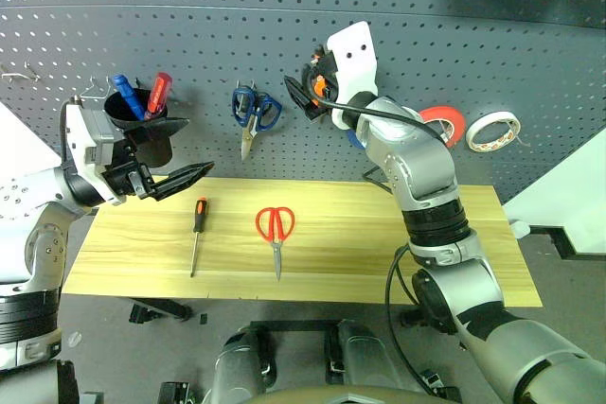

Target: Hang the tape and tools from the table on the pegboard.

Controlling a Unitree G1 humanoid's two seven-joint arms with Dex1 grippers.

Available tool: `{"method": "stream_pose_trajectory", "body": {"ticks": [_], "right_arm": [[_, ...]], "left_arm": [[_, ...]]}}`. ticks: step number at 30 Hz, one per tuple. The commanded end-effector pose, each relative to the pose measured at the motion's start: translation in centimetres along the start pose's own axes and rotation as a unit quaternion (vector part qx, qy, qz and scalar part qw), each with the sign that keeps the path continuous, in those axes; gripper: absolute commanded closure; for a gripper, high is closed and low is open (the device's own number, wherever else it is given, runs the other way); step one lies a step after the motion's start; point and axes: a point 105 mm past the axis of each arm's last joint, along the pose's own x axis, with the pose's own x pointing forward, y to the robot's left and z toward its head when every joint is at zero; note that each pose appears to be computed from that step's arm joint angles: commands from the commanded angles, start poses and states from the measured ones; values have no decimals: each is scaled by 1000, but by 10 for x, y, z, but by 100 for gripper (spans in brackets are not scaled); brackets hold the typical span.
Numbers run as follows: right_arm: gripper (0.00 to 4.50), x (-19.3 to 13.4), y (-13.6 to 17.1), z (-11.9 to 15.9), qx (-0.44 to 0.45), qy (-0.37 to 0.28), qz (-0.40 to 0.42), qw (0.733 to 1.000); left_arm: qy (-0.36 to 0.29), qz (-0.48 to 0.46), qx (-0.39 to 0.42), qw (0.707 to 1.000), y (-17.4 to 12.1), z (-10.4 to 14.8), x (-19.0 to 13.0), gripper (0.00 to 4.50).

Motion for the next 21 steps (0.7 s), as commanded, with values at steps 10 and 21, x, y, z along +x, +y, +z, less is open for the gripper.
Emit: {"method": "stream_pose_trajectory", "body": {"ticks": [10, 21], "right_arm": [[2, -40, -31, 66, 91, -100, 72, 988], [2, -111, 7, 18, 94, 45, 378, 920]], "left_arm": [[38, -9, -18, 999, -10, -18, 1, 0], [117, 87, -50, 988, -18, -72, 6, 0]]}}
